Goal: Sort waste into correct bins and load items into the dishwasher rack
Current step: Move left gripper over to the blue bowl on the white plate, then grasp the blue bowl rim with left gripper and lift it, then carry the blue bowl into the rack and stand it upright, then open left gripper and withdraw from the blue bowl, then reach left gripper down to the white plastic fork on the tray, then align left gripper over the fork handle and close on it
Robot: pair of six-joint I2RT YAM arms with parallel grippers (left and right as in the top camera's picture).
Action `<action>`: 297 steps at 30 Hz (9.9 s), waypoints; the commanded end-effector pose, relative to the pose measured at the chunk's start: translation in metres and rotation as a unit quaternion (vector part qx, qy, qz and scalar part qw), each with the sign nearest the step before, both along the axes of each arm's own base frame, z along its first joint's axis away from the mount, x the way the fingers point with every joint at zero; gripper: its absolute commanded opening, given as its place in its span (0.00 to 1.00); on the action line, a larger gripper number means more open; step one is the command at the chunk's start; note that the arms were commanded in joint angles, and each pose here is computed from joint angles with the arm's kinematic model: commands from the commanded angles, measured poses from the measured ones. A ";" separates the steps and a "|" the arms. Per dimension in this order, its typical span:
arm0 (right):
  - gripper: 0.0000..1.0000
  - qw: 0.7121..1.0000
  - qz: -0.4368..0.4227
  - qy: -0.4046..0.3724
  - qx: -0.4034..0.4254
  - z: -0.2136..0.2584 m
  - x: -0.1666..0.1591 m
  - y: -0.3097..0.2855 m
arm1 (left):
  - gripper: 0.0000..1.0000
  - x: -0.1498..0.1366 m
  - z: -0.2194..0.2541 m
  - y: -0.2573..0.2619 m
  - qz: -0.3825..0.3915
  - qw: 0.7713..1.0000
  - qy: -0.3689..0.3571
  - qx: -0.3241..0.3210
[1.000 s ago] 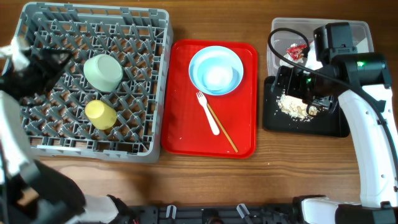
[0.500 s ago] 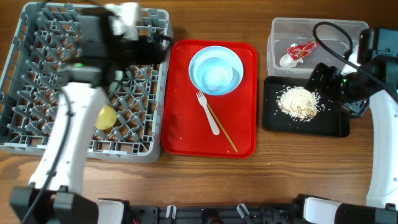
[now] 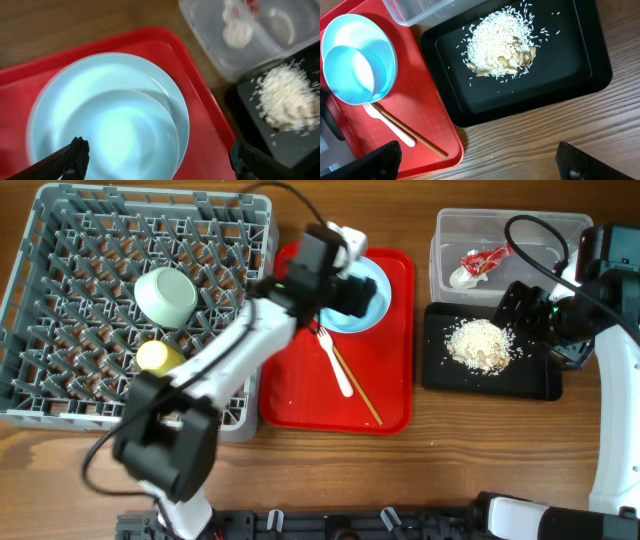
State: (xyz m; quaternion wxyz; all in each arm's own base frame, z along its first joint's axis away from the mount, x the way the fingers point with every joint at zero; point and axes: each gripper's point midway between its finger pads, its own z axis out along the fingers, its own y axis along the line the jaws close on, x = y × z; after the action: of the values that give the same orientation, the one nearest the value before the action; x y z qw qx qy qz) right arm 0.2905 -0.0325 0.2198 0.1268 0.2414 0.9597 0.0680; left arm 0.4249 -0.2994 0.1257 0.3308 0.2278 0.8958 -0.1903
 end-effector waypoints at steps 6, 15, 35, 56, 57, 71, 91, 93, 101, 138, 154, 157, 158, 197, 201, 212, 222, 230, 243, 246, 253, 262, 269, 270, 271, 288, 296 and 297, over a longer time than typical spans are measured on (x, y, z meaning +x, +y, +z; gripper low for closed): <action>1.00 1.000 0.014 -0.014 -0.015 0.009 -0.002 -0.003 | 0.77 0.009 -0.075 0.005 0.032 0.994 0.001 0.107; 1.00 1.000 0.015 -0.014 -0.015 0.009 -0.002 -0.003 | 0.52 0.005 -0.090 0.024 0.045 0.989 0.028 0.138; 1.00 1.000 0.015 -0.013 -0.015 0.009 -0.002 -0.003 | 0.08 -0.002 -0.109 0.010 0.029 0.989 0.033 0.143; 1.00 1.000 0.016 -0.010 -0.014 0.009 -0.004 -0.003 | 0.04 0.002 0.036 0.006 0.009 0.992 0.048 -0.113; 1.00 1.000 0.015 -0.010 -0.014 0.009 -0.004 -0.003 | 0.04 0.003 0.043 0.010 0.002 0.989 0.054 -0.136; 1.00 1.000 0.015 -0.009 -0.014 0.009 -0.004 -0.003 | 0.04 0.054 0.101 0.139 0.025 0.947 0.060 -0.314; 1.00 1.000 0.015 -0.004 -0.013 0.008 -0.007 -0.002 | 0.04 0.080 0.081 0.211 0.058 0.896 0.117 -0.425; 1.00 1.000 0.015 -0.003 -0.013 0.008 -0.007 -0.002 | 0.04 0.086 0.076 0.218 0.070 0.890 0.122 -0.435; 1.00 1.000 0.015 -0.002 -0.012 0.008 -0.008 -0.002 | 0.04 0.092 0.057 0.219 0.077 0.880 0.142 -0.446; 1.00 1.000 0.014 0.000 -0.012 0.008 -0.008 -0.002 | 0.57 0.101 0.027 0.325 0.204 0.857 0.134 -0.454; 1.00 1.000 0.014 0.000 -0.012 0.008 -0.008 -0.002 | 1.00 0.090 0.090 0.365 0.208 0.868 0.050 -0.447; 1.00 1.000 0.014 0.000 -0.012 0.008 -0.008 -0.002 | 1.00 0.084 0.113 0.365 0.200 0.874 0.027 -0.443; 1.00 1.000 0.014 0.000 -0.012 0.008 -0.008 -0.002 | 1.00 0.082 0.122 0.364 0.196 0.876 0.018 -0.440; 1.00 1.000 0.016 0.001 -0.012 0.007 -0.009 -0.002 | 0.91 -0.097 0.040 0.070 0.168 0.968 0.189 -0.001; 1.00 1.000 0.015 0.000 -0.012 0.008 -0.008 -0.002 | 0.94 -0.113 0.005 0.067 0.219 0.947 0.236 0.015; 1.00 1.000 0.016 0.004 -0.012 0.007 -0.010 -0.002 | 0.96 -0.116 -0.082 0.073 0.286 0.907 0.297 0.082; 1.00 1.000 0.014 0.006 -0.011 0.007 -0.011 -0.002 | 0.92 -0.104 -0.107 0.091 0.315 0.902 0.264 0.133; 1.00 1.000 0.014 0.010 -0.010 0.006 -0.013 -0.001 | 0.89 -0.101 -0.116 0.089 0.315 0.902 0.264 0.133; 1.00 1.000 0.015 0.013 -0.010 0.006 -0.015 -0.001 | 0.72 -0.105 -0.122 0.095 0.320 0.896 0.267 0.152; 1.00 1.000 0.015 0.013 -0.009 0.006 -0.014 -0.001 | 0.67 -0.103 -0.122 0.094 0.320 0.898 0.264 0.148; 1.00 1.000 0.015 0.013 -0.009 0.006 -0.015 -0.001 | 0.58 -0.101 -0.122 0.093 0.340 0.892 0.266 0.135; 1.00 1.000 0.015 0.013 -0.009 0.006 -0.015 -0.001 | 0.57 -0.096 -0.122 0.089 0.344 0.895 0.259 0.120; 1.00 1.000 0.015 0.014 -0.009 0.006 -0.015 -0.001 | 0.57 -0.095 -0.123 0.096 0.361 0.889 0.251 0.128; 1.00 1.000 0.015 0.014 -0.009 0.006 -0.015 -0.001 | 0.57 -0.096 -0.123 0.097 0.361 0.889 0.250 0.131; 1.00 1.000 0.015 0.014 -0.009 0.006 -0.015 -0.001 | 0.57 -0.097 -0.124 0.098 0.362 0.888 0.251 0.134; 1.00 1.000 0.015 0.015 -0.009 0.006 -0.016 -0.001 | 0.54 -0.099 -0.130 0.103 0.379 0.881 0.251 0.132; 1.00 1.000 0.015 0.016 -0.009 0.006 -0.016 -0.001 | 0.45 -0.097 -0.137 0.104 0.387 0.881 0.246 0.118; 1.00 1.000 0.015 0.016 -0.009 0.005 -0.016 -0.001 | 0.42 -0.096 -0.137 0.105 0.388 0.881 0.245 0.116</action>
State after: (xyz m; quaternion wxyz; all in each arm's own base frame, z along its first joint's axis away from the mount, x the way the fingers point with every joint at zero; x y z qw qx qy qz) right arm 0.2754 -0.0297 0.2164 0.0963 0.2312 0.9660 0.0646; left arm 0.3375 -0.2036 0.0027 0.1336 -0.1429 0.9807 -0.0023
